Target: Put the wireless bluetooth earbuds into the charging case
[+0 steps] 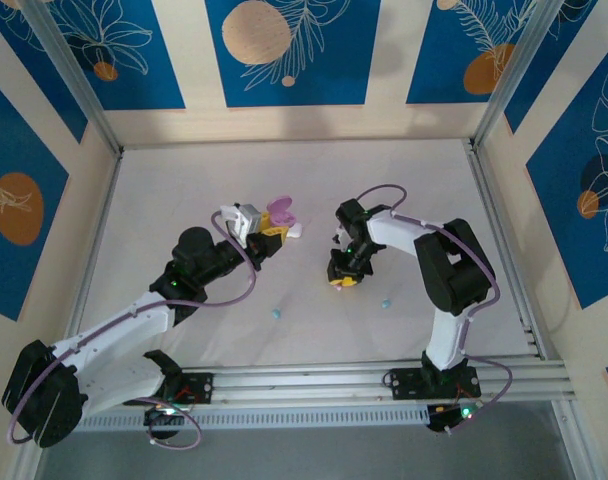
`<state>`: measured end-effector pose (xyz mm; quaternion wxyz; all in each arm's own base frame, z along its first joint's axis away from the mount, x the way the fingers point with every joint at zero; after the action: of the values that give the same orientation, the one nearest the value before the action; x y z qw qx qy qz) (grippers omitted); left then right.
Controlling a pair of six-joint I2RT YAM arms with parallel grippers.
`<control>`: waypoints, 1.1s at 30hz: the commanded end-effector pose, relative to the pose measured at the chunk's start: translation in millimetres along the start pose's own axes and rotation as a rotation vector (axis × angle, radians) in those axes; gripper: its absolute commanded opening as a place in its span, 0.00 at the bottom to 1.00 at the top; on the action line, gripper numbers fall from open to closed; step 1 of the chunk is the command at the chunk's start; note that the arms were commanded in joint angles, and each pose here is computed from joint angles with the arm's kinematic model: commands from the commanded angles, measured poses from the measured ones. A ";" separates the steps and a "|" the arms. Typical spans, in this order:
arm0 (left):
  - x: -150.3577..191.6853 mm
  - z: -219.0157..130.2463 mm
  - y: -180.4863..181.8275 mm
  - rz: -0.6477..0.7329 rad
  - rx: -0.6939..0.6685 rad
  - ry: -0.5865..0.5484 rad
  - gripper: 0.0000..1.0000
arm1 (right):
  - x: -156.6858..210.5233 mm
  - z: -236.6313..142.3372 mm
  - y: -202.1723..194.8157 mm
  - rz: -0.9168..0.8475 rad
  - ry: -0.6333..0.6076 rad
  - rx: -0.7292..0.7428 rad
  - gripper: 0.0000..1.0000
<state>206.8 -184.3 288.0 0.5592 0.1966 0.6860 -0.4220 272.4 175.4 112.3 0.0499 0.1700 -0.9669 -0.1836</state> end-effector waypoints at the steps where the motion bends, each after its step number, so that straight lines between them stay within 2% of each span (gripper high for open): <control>1: -12.9 -0.2 -7.6 0.005 0.014 -0.039 0.30 | -0.8 -1.9 4.6 -0.036 0.020 0.036 0.32; 13: -14.0 -0.9 -7.8 0.006 0.013 -0.043 0.31 | -6.1 11.4 10.1 -0.037 0.084 0.130 0.33; 22: -13.9 -1.0 -7.5 0.007 0.010 -0.045 0.31 | -5.1 6.0 14.7 -0.033 0.068 0.140 0.21; 24: -13.8 -1.0 -7.1 0.007 0.006 -0.046 0.31 | -6.0 -3.3 15.2 -0.024 0.032 0.085 0.15; 26: -13.2 -1.3 -6.3 0.004 -0.004 -0.048 0.31 | -6.2 -16.0 15.2 -0.012 -0.015 -0.020 0.14; 33: -8.3 -6.1 -0.2 0.042 -0.062 -0.087 0.30 | -6.0 -76.8 23.1 -0.046 -0.201 -0.541 0.15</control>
<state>209.1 -181.4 289.3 0.5739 0.1797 0.6876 -0.4069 283.2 168.1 153.7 0.0143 0.1429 -0.9426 -0.3015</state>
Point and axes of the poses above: each hand's point on the last joint's axis, 136 mm out from that joint toward the fingers, its own z axis out along the fingers, its own y axis along the line the jaws close on, x = y × z, the point moved 10 cm from there along -z, back along the fingers, and after that the axes turned 15 degrees about -z, right-handed, at the moved point
